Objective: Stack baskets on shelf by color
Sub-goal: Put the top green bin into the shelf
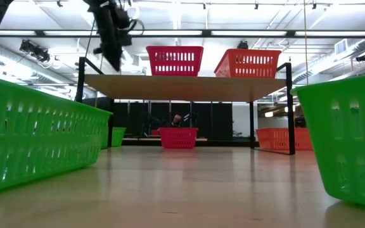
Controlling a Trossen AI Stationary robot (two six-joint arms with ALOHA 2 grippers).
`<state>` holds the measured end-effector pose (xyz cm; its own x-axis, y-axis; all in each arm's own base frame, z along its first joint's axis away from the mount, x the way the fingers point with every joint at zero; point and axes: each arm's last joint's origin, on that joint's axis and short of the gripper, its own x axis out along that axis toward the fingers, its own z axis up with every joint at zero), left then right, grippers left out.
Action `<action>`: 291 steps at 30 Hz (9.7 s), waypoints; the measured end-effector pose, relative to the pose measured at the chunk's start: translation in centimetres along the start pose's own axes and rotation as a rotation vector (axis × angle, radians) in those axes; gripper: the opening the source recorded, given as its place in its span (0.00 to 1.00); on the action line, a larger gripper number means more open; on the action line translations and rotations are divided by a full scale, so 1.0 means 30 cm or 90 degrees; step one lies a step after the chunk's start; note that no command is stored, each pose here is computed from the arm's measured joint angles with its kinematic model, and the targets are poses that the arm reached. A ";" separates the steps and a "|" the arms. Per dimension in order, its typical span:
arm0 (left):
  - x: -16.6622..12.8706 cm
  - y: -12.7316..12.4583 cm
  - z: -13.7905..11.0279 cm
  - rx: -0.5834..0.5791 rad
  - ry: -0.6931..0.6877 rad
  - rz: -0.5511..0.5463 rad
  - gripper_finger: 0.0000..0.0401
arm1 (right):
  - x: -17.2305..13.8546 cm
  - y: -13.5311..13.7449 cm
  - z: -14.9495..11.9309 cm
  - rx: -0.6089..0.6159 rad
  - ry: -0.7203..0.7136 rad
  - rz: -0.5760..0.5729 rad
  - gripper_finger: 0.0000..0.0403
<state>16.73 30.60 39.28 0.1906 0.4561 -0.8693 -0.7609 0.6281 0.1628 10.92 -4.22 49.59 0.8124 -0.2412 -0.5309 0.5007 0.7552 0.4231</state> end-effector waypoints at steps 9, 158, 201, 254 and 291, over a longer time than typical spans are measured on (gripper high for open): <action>0.097 -0.026 -0.114 -0.009 0.206 -0.063 0.12 | 0.000 0.002 -0.002 0.000 0.008 0.015 0.47; -0.037 -0.210 0.029 -0.139 0.107 0.095 0.02 | -0.011 -0.015 -0.051 -0.005 0.111 0.007 0.47; -0.346 -0.840 -0.089 -0.375 0.077 -0.178 0.02 | -0.370 -0.091 -0.234 -0.171 -0.083 -0.100 0.47; -0.234 -0.808 -0.180 -0.443 0.181 -0.171 0.09 | -0.372 -0.093 -0.233 -0.174 -0.088 -0.113 0.47; -0.157 -0.840 -0.160 -0.411 0.198 -0.142 0.15 | -0.371 -0.091 -0.234 -0.176 -0.084 -0.102 0.47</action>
<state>32.02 9.60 37.04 0.2711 0.1022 -0.9571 -0.9557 0.1467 -0.2551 -1.60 0.68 49.20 0.7706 -0.4334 -0.4672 0.5398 0.8336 0.1171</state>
